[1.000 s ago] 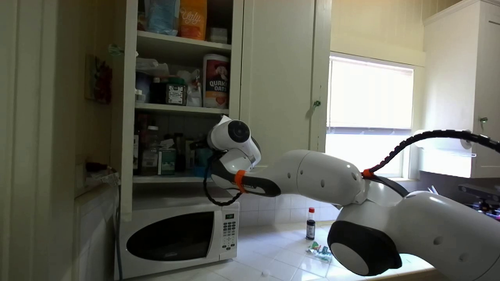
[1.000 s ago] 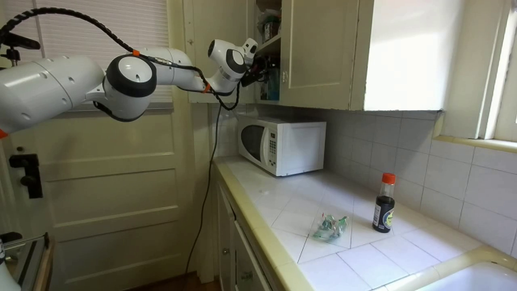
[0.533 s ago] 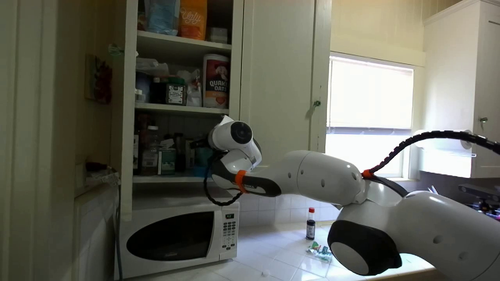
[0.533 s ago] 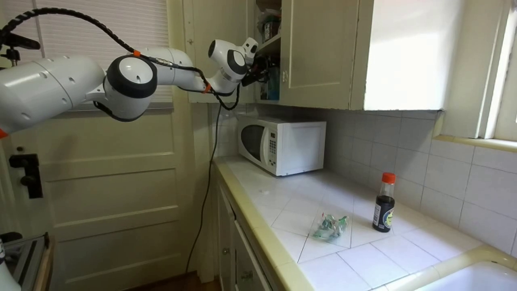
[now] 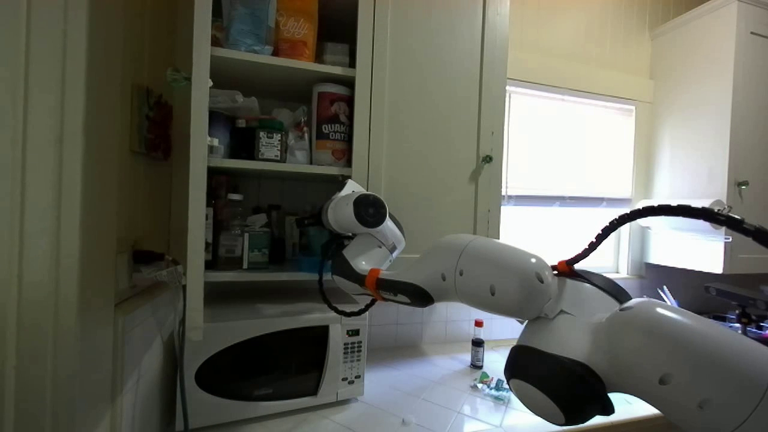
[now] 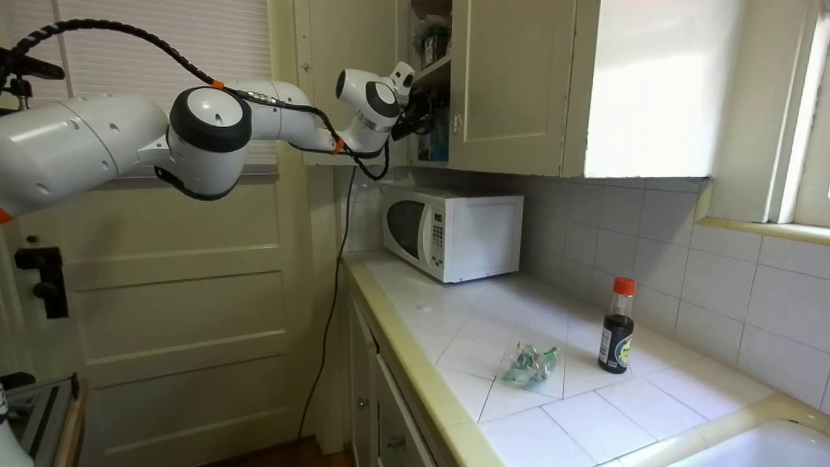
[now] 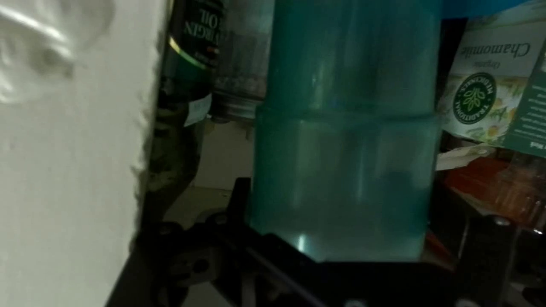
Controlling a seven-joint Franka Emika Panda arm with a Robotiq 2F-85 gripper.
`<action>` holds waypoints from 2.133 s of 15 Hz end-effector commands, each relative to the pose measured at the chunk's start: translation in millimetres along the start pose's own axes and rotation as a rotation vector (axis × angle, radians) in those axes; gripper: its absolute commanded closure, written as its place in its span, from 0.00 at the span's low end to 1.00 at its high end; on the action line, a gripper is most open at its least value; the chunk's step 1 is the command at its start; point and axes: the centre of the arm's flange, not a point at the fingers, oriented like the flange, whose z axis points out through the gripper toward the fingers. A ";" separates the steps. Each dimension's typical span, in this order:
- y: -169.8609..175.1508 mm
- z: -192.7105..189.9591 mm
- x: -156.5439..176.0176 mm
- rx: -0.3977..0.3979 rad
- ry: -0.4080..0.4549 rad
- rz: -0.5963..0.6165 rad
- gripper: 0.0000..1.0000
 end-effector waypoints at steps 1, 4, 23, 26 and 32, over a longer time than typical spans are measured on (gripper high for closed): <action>-16.8 69.1 24.4 0.032 -0.001 0.028 0.00; -16.2 71.7 19.5 -0.085 -0.012 -0.039 0.00; -13.8 69.8 19.4 0.013 0.036 -0.076 0.00; -13.9 71.4 15.7 0.040 0.039 -0.013 0.00; -16.6 71.5 14.3 0.034 0.030 -0.013 0.01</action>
